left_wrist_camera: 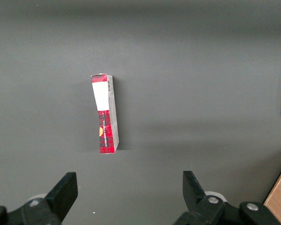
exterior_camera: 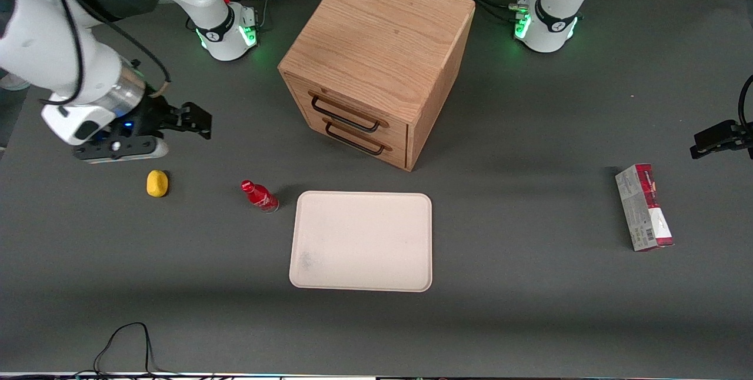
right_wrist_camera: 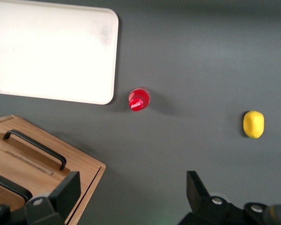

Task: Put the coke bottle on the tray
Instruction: 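Move the open right gripper down over the red Coca-Cola bottle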

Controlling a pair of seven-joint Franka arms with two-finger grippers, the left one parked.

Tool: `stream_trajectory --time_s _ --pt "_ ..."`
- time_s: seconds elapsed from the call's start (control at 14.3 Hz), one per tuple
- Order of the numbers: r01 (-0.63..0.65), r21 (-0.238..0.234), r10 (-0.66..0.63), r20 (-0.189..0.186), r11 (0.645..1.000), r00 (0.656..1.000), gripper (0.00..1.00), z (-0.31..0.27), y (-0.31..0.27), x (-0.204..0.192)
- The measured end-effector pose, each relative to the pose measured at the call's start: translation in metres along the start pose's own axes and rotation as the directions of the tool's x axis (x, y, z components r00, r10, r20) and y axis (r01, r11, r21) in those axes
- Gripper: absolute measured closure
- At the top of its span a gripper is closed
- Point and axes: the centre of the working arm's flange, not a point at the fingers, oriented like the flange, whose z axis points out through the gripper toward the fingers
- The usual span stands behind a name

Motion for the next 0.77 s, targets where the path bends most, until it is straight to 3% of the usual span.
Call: stream_trajectory --time_s 0.49,0.77 --pt "-0.012 0.0 0.012 0.006 1.0 1.0 0.0 0.016 0.009 -0.008" --pt "-0.017 0.004 0.017 -0.018 1.0 1.0 0.0 0.075 0.01 0.0"
